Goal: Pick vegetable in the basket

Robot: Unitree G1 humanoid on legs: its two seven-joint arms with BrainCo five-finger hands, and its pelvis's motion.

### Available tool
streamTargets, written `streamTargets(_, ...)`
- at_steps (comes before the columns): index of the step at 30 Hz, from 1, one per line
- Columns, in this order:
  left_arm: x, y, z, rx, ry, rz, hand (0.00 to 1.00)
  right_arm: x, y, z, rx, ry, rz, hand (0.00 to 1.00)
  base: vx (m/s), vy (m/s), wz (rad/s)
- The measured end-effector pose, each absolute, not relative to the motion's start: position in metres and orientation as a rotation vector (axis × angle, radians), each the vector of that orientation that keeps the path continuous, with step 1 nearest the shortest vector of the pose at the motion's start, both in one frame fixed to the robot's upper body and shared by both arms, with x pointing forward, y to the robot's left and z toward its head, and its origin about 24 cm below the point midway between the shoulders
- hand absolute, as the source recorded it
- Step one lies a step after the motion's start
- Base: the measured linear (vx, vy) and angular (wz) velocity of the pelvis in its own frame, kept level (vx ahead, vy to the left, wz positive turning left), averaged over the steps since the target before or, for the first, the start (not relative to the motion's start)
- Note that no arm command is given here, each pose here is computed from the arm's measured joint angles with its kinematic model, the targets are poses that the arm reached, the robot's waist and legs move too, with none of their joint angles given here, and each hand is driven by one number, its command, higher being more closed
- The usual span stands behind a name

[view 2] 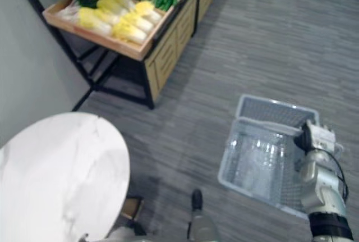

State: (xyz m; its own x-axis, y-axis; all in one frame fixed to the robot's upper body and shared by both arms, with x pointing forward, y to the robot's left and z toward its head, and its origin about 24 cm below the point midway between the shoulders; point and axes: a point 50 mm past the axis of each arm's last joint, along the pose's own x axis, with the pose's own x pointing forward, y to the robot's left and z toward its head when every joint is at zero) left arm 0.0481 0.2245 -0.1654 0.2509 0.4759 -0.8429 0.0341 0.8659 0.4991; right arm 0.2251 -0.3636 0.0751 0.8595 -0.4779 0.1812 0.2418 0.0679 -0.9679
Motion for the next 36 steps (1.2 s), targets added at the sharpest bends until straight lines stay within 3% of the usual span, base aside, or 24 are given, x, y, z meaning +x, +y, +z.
streamTargets(10,0.043,0.202,-0.169,0.362,1.294,0.341,0.00,0.215,-0.349,0.058,-1.270,0.200,-0.610,1.00,-0.03,0.131,-0.77)
streamTargets(21,0.065,0.231,-0.161,0.393,1.238,0.410,0.00,0.211,-0.346,0.047,-1.209,0.242,-0.666,1.00,0.02,0.002,-0.42)
streamTargets(31,0.081,0.233,-0.157,0.452,1.190,0.418,0.00,0.227,-0.337,0.060,-1.198,0.167,-0.672,1.00,0.08,-0.395,-0.06)
streamTargets(36,0.075,0.229,-0.159,0.454,1.204,0.430,0.00,0.213,-0.337,0.050,-1.221,0.207,-0.646,1.00,-0.02,-0.287,0.41)
